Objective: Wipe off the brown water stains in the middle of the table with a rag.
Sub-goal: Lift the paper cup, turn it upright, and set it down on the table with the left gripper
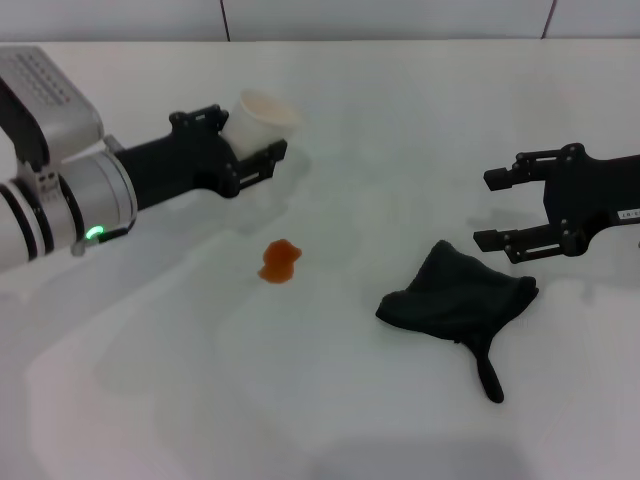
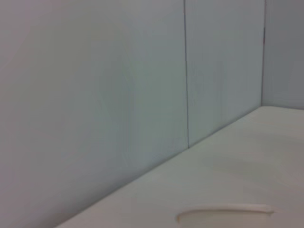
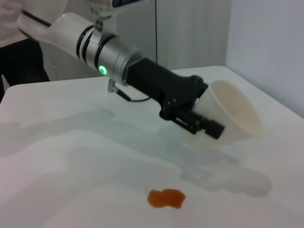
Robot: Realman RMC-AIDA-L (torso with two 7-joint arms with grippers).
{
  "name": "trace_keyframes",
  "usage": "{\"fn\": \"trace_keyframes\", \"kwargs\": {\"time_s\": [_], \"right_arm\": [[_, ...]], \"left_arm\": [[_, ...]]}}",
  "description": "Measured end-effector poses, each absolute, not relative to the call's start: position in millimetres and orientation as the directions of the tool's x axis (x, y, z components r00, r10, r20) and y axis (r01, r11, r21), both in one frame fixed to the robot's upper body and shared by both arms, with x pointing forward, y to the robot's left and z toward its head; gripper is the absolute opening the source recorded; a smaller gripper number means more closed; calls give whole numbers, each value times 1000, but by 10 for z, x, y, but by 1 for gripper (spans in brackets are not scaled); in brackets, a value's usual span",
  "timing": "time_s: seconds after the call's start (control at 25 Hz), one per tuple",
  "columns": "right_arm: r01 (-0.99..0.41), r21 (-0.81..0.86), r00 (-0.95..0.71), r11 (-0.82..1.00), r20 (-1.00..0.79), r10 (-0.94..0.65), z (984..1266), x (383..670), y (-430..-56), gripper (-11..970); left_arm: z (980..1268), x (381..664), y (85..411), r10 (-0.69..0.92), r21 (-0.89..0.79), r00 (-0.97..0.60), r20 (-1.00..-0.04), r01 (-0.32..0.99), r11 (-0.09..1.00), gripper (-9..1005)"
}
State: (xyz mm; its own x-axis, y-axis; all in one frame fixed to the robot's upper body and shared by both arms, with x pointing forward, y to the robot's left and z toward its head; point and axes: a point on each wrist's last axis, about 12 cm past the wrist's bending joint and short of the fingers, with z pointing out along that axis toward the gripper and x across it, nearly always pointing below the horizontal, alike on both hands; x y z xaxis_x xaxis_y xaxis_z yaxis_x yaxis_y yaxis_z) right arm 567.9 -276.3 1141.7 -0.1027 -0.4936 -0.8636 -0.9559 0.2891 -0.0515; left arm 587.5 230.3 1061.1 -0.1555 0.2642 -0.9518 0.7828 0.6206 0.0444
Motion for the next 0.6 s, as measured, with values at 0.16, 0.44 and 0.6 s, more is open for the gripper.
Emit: {"fn": "trace_keyframes", "kwargs": {"time_s": [0.16, 0.44, 0.6], "right_arm": [[-956, -53, -102, 290, -864, -492, 11419, 5681, -2762, 765], [-953, -50, -107, 298, -867, -487, 11413, 5673, -2780, 765], [-953, -47, -110, 301, -867, -485, 11409, 5669, -2785, 765]], "left_arm": [[10494, 5801, 2304, 269, 36, -173, -947, 779, 626, 610], [10328, 5690, 2354, 283, 49, -184, -941, 754, 655, 610], [10291, 5656, 2358, 301, 70, -171, -938, 757, 650, 610]]}}
